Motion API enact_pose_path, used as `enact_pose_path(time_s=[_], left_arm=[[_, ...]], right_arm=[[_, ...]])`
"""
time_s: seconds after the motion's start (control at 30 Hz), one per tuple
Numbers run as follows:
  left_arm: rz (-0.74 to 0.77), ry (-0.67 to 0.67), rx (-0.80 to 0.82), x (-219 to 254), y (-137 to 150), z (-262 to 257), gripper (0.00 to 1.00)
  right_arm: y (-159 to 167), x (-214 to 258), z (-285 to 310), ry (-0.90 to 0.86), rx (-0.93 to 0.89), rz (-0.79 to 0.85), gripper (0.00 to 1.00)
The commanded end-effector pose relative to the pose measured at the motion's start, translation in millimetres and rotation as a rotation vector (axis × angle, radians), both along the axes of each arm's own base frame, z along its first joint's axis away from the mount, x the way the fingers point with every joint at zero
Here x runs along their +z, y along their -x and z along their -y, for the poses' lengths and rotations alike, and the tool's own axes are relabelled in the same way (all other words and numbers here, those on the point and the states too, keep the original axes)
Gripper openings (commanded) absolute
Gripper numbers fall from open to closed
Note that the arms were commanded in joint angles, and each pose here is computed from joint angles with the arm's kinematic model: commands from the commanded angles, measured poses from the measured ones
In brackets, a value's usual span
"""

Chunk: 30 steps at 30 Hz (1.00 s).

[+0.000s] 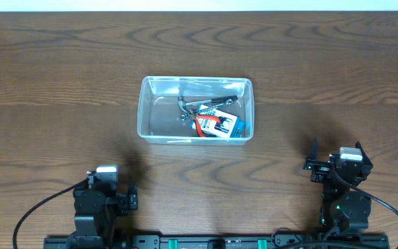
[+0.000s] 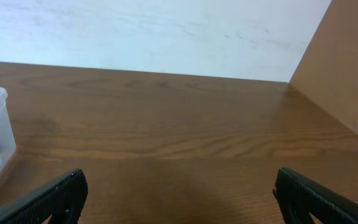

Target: Pack container

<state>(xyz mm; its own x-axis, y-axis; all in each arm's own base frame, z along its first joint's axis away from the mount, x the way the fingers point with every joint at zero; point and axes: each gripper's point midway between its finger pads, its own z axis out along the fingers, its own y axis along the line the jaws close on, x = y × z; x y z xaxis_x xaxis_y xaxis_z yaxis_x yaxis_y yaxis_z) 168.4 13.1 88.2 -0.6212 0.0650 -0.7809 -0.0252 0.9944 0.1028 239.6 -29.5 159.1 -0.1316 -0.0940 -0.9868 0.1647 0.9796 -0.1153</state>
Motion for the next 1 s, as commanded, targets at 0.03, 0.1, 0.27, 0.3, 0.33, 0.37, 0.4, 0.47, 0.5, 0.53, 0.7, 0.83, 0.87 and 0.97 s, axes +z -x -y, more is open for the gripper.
enact_pose_path(time_s=[0.03, 0.1, 0.27, 0.3, 0.33, 0.37, 0.4, 0.47, 0.5, 0.53, 0.7, 0.83, 0.87, 0.97], left_arm=[[0.0, 0.004, -0.008, -1, 0, 2, 0.98], [0.0, 0.004, -0.008, -1, 0, 2, 0.98], [0.0, 0.004, -0.008, -1, 0, 2, 0.98], [0.0, 0.004, -0.008, -1, 0, 2, 0.98], [0.0, 0.004, -0.008, -1, 0, 2, 0.98], [0.0, 0.004, -0.008, -1, 0, 2, 0.98], [0.0, 0.004, -0.008, -1, 0, 2, 0.98], [0.0, 0.004, -0.008, -1, 0, 2, 0.98], [0.0, 0.004, -0.008, -1, 0, 2, 0.98], [-0.001, 0.003, -0.008, -1, 0, 2, 0.98], [0.055, 0.002, -0.003, 10, -7, 1, 0.98], [0.305, 0.019, -0.016, 59, -39, 5, 0.98], [0.369, 0.021, -0.016, 69, -46, 5, 0.98], [0.518, 0.051, -0.007, 86, -63, 6, 0.98]], right_arm=[[0, -1, 2, -0.018, -0.014, 0.006, 0.99], [0, -1, 2, -0.017, -0.013, 0.006, 0.99], [0, -1, 2, -0.017, -0.013, 0.006, 0.99], [0, -1, 2, -0.018, -0.014, 0.006, 0.99], [0, -1, 2, -0.017, -0.013, 0.006, 0.99], [0, -1, 2, -0.018, -0.014, 0.006, 0.99], [0, -1, 2, -0.018, -0.014, 0.006, 0.99], [0, -1, 2, -0.017, -0.013, 0.006, 0.99], [0, -1, 2, -0.017, -0.013, 0.006, 0.99], [0, -1, 2, -0.018, -0.014, 0.006, 0.99], [0, -1, 2, -0.018, -0.014, 0.006, 0.99], [0, -1, 2, -0.018, -0.014, 0.006, 0.99], [0, -1, 2, -0.018, -0.014, 0.006, 0.99], [0, -1, 2, -0.018, -0.014, 0.006, 0.99]])
